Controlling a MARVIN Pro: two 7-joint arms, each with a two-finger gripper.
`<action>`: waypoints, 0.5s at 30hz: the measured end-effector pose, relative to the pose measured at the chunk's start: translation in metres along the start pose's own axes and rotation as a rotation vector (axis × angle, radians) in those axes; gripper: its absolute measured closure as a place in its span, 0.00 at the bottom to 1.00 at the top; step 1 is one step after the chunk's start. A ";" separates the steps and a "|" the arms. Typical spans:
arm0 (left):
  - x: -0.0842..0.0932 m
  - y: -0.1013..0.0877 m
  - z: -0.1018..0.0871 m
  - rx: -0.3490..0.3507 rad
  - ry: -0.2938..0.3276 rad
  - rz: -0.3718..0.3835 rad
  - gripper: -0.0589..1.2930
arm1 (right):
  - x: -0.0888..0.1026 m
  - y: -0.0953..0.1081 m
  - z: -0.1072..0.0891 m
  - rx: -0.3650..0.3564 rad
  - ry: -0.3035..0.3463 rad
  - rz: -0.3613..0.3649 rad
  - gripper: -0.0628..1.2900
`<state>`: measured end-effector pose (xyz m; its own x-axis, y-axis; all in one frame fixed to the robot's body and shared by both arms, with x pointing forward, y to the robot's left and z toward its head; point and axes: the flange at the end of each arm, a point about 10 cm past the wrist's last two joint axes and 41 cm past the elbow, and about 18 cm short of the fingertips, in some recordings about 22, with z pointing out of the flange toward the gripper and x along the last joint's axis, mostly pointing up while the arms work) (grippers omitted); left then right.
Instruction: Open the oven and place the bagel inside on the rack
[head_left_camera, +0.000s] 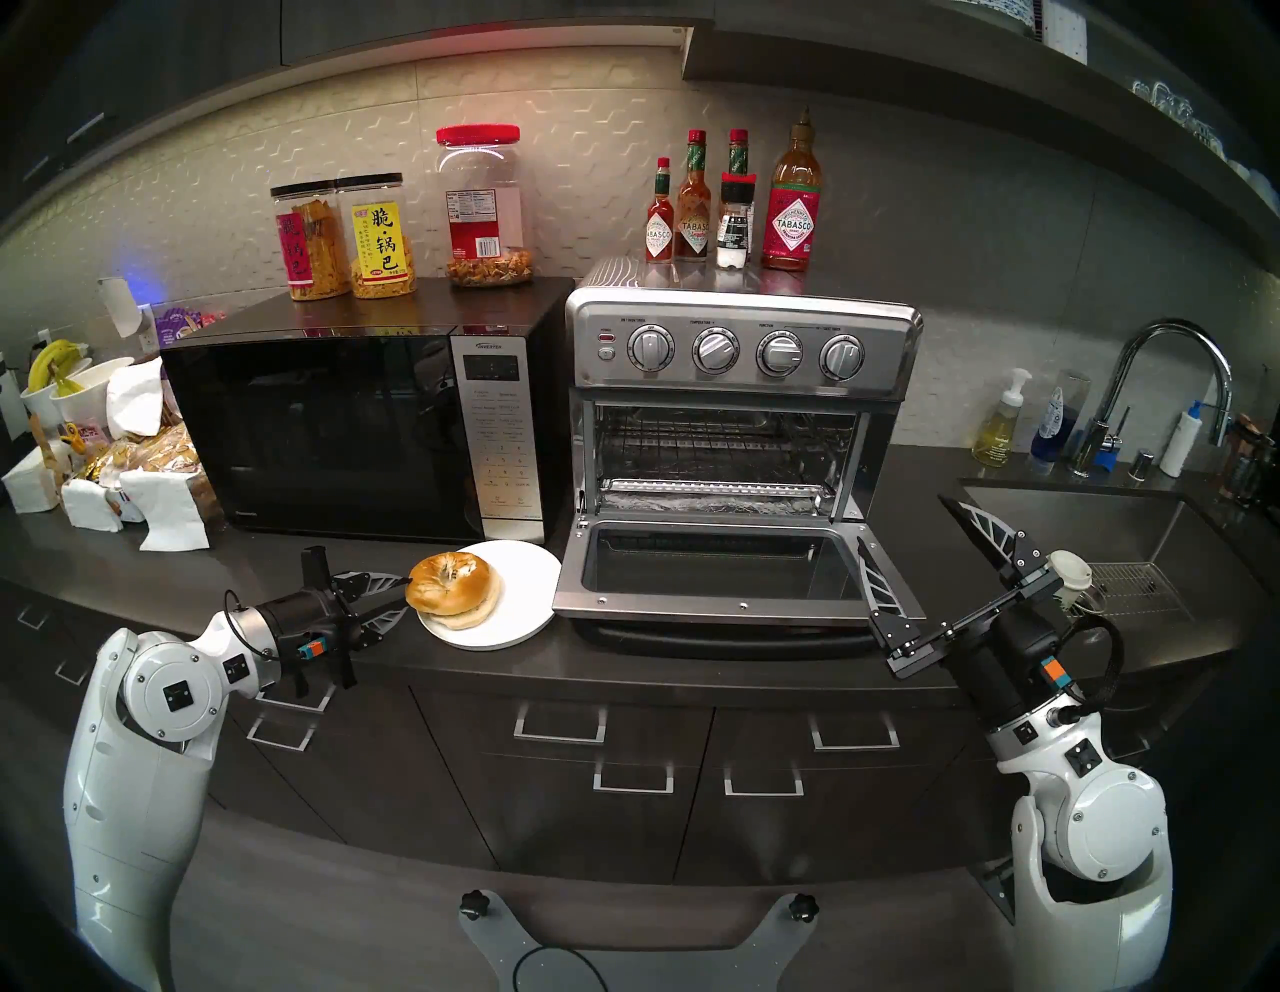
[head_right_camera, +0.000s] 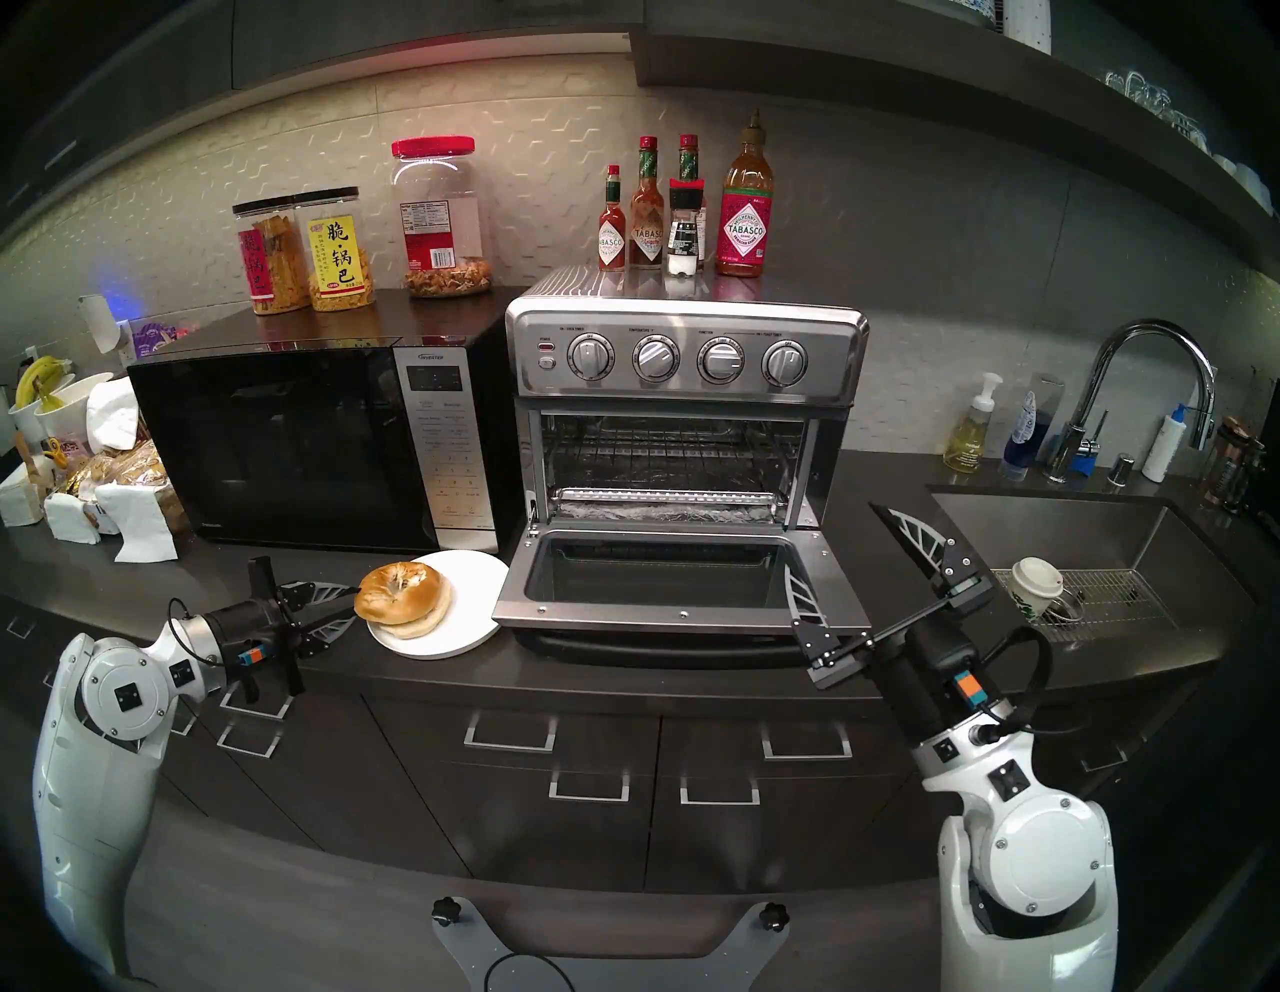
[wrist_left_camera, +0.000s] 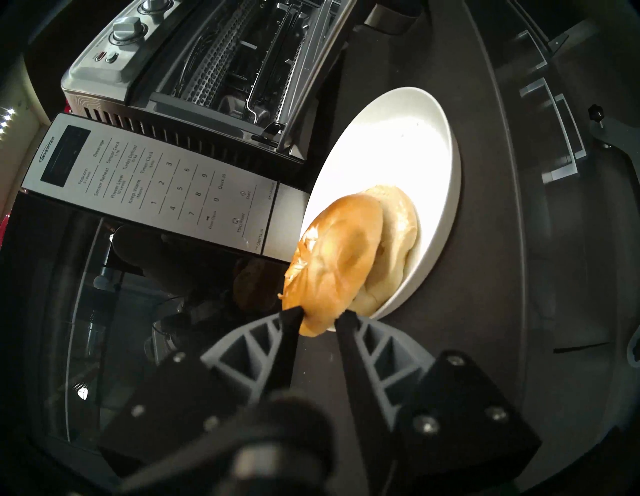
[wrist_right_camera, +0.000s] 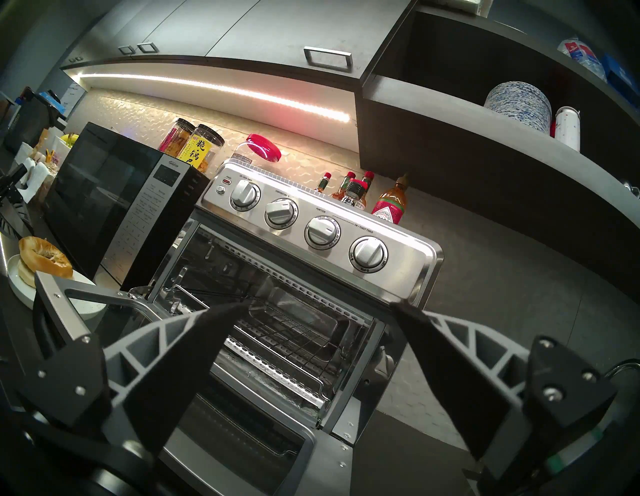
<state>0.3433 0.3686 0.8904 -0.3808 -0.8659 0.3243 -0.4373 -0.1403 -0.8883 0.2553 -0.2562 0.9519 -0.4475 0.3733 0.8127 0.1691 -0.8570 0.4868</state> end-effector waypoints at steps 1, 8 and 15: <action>0.000 0.000 0.000 0.000 0.000 0.000 0.52 | 0.000 0.000 0.000 0.000 0.000 0.000 0.04; 0.000 0.001 0.001 -0.004 0.006 0.003 0.34 | 0.000 0.000 0.000 0.000 0.000 0.000 0.04; 0.001 0.002 0.002 -0.005 0.013 0.007 0.11 | 0.000 0.000 0.000 0.000 0.000 0.000 0.04</action>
<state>0.3440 0.3659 0.8883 -0.3949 -0.8604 0.3223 -0.4388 -0.1316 -0.8889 0.2553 -0.2562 0.9519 -0.4475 0.3733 0.8127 0.1691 -0.8570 0.4868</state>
